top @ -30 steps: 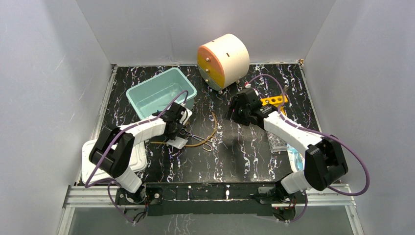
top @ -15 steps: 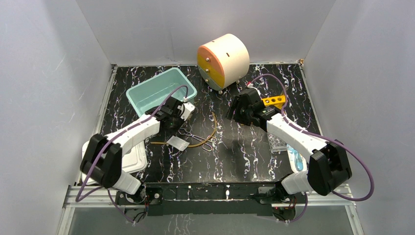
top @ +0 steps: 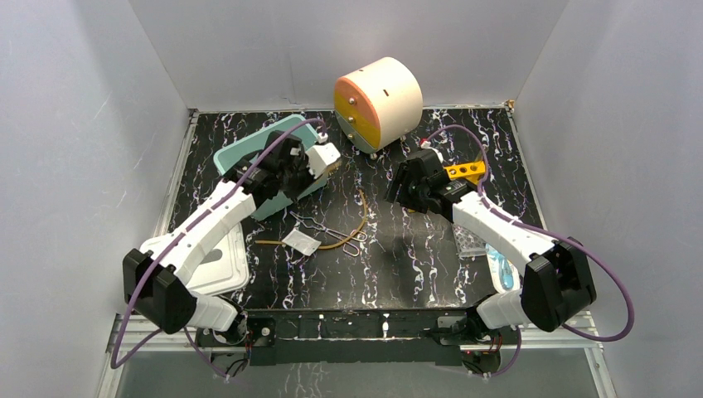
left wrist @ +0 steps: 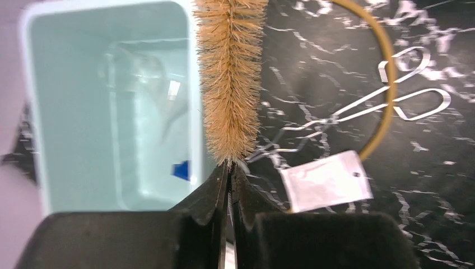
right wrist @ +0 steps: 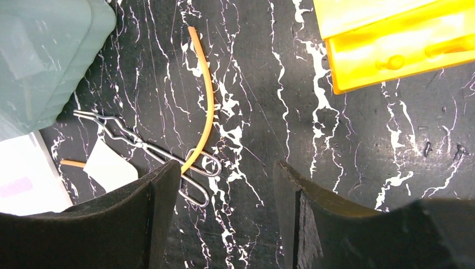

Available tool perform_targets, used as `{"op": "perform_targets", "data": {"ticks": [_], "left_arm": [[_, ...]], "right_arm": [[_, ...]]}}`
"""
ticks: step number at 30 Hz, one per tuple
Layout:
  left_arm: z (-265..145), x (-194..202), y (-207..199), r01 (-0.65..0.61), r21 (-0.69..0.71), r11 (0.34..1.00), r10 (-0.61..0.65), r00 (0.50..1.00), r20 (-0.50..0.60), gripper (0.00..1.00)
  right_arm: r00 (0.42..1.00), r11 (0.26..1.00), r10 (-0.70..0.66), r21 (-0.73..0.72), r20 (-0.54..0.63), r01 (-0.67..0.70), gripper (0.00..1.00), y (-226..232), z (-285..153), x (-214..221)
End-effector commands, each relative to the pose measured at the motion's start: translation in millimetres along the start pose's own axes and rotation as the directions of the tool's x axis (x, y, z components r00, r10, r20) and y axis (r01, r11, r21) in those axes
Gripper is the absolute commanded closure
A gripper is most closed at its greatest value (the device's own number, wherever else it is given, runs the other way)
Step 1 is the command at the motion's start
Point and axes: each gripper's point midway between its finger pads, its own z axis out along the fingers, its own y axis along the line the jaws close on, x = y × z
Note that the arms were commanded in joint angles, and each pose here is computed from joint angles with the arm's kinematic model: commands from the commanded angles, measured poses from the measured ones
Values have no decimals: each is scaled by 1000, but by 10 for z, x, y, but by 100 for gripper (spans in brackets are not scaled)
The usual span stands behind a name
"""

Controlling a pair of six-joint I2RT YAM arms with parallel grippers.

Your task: Organize the chemistry lab equipment

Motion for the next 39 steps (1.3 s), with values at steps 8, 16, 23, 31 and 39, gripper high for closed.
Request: {"op": "perform_targets", "data": {"ticks": [8,16,23,31,39], "left_arm": [[-46,95,1131,-225,-154,962,206,970,-129,100],[237,537,1496,-229,-174,958,198,963,-181,100],[492,952,1655,-237,-173,956,186,945,-269,100],[752,1130,1784,-254,-176,951,182,920,-346,100],[864,1162,1897,-241,-185,953,161,918,-363,94]], "right_arm": [[999,999,-39,-24,2,39,30,215,-2,-238],[999,999,-31,-32,-45,30,31,283,74,-203],[996,999,-29,-35,-86,26,31,294,106,-137],[993,999,-32,-46,-110,27,31,301,129,-83],[994,999,-32,-38,-104,29,31,281,121,-87]]}}
